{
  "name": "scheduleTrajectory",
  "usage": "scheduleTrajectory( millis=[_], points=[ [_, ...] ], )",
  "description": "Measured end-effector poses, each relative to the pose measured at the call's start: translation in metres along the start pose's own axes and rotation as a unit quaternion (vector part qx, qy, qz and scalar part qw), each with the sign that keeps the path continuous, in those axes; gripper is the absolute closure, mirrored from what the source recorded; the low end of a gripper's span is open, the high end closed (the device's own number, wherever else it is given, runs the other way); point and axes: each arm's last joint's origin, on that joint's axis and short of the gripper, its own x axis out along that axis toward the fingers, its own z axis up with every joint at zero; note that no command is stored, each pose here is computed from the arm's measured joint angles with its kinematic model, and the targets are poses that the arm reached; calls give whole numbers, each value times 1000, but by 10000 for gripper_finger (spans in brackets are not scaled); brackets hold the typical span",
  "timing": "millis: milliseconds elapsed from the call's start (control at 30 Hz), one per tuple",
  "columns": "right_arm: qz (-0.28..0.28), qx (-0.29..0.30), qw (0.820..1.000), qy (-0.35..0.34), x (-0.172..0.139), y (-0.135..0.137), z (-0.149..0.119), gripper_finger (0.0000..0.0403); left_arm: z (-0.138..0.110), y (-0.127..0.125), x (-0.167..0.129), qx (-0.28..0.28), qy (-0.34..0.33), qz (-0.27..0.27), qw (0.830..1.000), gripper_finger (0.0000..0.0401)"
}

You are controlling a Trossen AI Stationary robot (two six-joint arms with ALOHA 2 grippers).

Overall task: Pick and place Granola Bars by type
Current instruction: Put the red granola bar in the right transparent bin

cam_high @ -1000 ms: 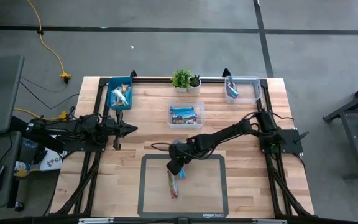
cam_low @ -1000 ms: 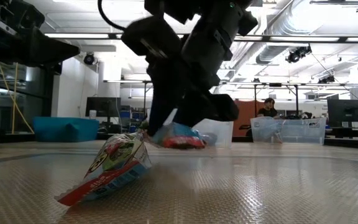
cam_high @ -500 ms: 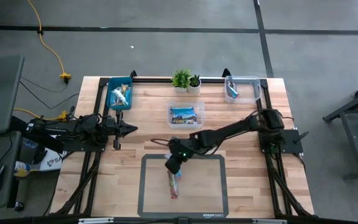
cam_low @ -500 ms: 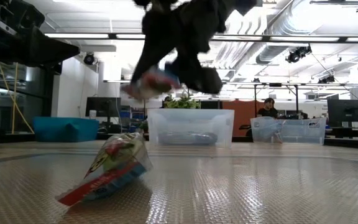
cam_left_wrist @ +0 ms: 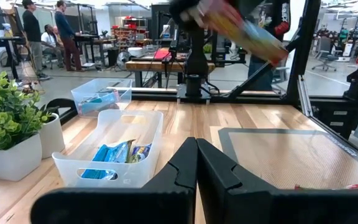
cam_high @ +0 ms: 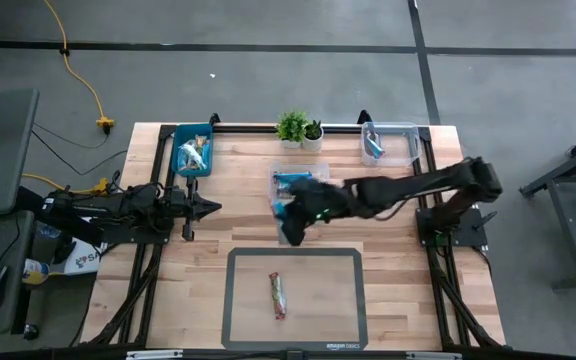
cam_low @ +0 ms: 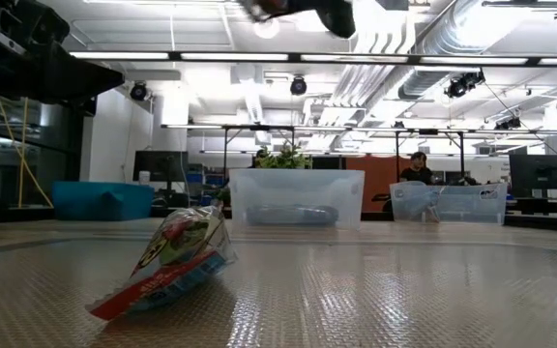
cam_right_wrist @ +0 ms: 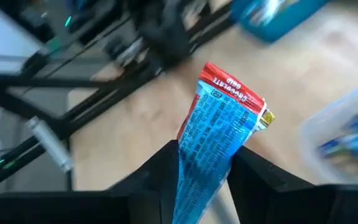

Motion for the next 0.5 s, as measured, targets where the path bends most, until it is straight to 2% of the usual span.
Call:
scheduleTrajectory(
  millis=[200,500],
  points=[
    [-85,-36,994,-62,-48,-14,22,290,0,0,0,0,0,0,1000,400],
    [-200,-54,976,-73,-87,-50,40,290,0,0,0,0,0,0,1000,400]
  ],
)
